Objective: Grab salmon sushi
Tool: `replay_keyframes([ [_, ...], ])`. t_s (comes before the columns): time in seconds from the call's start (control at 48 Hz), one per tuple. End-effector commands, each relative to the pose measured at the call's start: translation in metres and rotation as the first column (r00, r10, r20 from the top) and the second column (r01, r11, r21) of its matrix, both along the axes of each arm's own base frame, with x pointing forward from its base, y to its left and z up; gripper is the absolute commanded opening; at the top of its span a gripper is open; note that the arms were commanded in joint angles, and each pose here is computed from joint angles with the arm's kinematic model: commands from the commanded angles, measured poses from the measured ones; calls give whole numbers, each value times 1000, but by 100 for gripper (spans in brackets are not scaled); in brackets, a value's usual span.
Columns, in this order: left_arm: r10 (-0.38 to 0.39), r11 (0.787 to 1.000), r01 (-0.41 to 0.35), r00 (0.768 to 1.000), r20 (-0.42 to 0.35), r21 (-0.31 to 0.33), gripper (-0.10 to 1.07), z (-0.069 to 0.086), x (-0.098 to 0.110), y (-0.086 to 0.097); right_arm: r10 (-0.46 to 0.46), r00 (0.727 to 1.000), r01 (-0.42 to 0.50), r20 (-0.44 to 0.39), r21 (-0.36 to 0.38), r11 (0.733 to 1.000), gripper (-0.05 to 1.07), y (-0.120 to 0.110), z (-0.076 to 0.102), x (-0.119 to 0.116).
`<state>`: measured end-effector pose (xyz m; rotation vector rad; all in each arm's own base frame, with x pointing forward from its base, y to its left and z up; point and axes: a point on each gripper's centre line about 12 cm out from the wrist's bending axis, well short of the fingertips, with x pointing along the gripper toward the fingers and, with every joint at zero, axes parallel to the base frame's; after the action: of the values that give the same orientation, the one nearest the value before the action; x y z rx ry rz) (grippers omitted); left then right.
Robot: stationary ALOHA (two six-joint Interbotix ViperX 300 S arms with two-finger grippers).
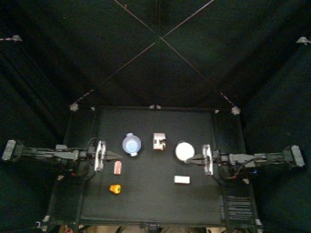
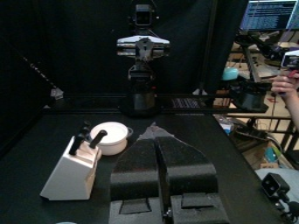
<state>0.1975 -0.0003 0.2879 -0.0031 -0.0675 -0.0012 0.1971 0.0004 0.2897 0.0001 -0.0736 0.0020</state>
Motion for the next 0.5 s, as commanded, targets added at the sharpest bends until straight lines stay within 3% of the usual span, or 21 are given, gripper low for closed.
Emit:
replay_keyframes([
  [0.0,-9,1000,9,998,55,-8,-4,22,4,-2,-9,1000,9,21,-1,1000,7,-2,9,4],
  [0.229,-30,996,34,998,48,-78,-3,42,8,-7,-23,1000,23,2,-10,1000,2,-5,5,7],
  [0.354,-52,991,44,997,-61,-127,-3,55,14,-10,-28,1000,28,-3,-7,1000,2,-6,3,8],
  [0.479,-77,982,44,980,-181,-183,-3,65,21,-12,-28,1000,28,-12,-1,1000,2,-6,0,8],
])
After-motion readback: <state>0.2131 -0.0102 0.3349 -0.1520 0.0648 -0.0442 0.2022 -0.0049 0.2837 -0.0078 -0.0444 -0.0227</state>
